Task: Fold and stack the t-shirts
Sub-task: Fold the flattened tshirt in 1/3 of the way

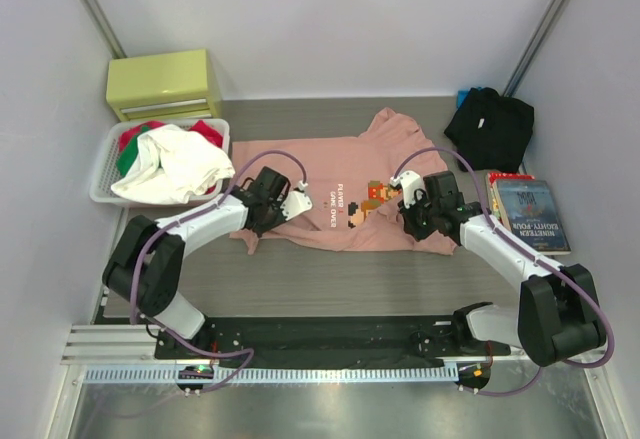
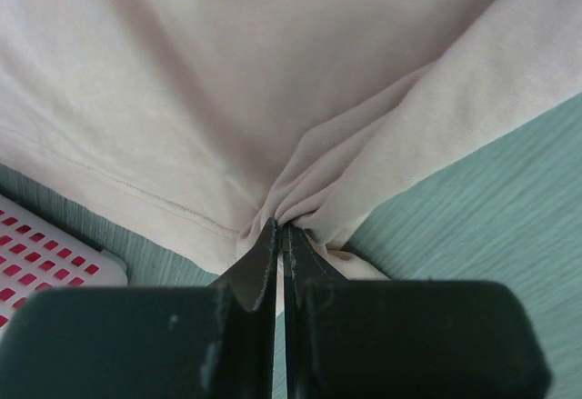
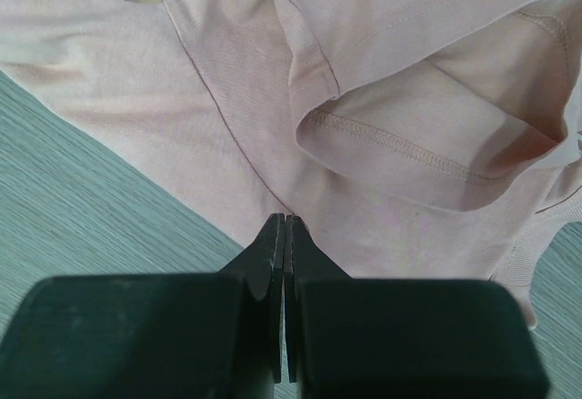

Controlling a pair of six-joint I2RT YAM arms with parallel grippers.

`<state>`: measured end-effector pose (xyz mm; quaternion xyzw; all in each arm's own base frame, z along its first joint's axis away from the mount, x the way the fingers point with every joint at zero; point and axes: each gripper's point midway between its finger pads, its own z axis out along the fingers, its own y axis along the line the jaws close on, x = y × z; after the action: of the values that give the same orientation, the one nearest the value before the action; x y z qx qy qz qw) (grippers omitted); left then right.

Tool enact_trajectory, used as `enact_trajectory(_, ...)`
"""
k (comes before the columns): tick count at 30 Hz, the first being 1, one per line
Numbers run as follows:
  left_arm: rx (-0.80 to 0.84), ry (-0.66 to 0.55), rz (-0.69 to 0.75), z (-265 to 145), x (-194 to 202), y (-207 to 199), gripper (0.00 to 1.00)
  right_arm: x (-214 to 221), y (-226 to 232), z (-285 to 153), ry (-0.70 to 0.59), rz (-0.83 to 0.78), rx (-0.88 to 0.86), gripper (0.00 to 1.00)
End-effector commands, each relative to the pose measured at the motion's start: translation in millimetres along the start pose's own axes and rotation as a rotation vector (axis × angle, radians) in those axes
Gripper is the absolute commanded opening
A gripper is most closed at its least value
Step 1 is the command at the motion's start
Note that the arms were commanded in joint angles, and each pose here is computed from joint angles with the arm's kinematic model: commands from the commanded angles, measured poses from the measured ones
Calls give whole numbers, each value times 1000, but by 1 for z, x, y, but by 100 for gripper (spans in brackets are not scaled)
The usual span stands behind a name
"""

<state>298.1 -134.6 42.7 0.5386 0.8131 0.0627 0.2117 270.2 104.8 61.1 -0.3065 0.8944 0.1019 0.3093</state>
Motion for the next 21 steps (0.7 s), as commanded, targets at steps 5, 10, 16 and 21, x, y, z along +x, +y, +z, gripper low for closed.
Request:
enact_trajectory(5,-48,-29,-33,7,4,25,0,-18,-2,-4,-50,3,-2,1)
enact_trajectory(10,-66,-58,-70,6,-8,37,0,-18,-2,-3,-45,5,-7,1)
enact_trajectory(16,-84,-60,-89,10,-10,41,41,-18,-2,-4,-48,4,-6,2)
enact_trajectory(21,-144,-112,-103,0,-14,48,46,-17,0,-3,-44,3,-18,3)
